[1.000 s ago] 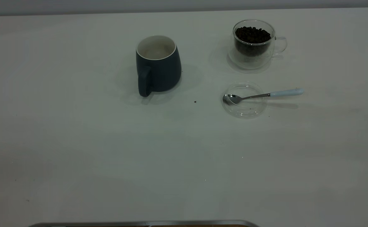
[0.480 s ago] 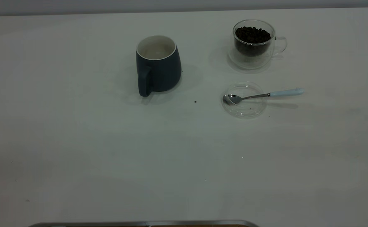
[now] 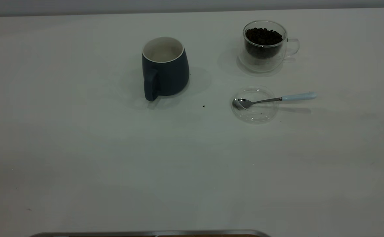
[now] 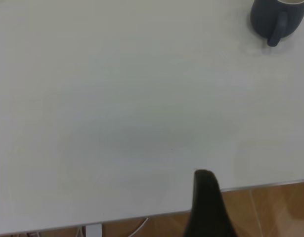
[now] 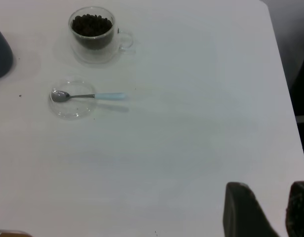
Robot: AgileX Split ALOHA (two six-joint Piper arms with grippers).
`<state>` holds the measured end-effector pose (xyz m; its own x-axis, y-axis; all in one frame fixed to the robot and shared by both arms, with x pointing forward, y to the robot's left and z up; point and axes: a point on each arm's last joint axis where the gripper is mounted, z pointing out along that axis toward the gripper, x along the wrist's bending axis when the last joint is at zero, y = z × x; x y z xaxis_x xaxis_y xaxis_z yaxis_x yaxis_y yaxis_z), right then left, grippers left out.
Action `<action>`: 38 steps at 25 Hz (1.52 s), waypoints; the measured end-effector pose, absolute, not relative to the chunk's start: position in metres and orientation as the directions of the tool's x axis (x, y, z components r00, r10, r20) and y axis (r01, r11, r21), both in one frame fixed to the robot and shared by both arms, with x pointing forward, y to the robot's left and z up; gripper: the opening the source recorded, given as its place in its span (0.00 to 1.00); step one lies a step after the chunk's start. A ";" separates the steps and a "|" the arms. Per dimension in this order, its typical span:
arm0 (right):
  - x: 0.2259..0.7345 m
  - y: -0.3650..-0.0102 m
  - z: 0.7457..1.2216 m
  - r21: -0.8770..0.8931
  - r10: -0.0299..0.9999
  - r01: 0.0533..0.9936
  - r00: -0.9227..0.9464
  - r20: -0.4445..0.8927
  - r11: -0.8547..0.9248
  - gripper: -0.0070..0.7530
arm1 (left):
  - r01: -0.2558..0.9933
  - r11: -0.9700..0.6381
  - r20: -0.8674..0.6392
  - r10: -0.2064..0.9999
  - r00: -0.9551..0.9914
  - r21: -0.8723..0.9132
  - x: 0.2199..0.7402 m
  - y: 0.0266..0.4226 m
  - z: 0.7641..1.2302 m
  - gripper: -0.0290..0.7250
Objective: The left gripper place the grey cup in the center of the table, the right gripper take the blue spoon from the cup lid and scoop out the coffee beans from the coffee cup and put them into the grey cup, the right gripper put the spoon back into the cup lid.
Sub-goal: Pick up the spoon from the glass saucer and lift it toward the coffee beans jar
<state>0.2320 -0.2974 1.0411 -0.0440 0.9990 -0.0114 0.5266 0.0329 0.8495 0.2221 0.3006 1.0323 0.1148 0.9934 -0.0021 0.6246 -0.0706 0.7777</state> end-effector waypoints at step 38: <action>0.401 -0.277 1.074 0.681 0.946 0.691 0.015 0.324 -0.244 0.99 | 0.625 -0.073 0.000 0.993 0.116 0.777 0.222 0.301 1.032 0.82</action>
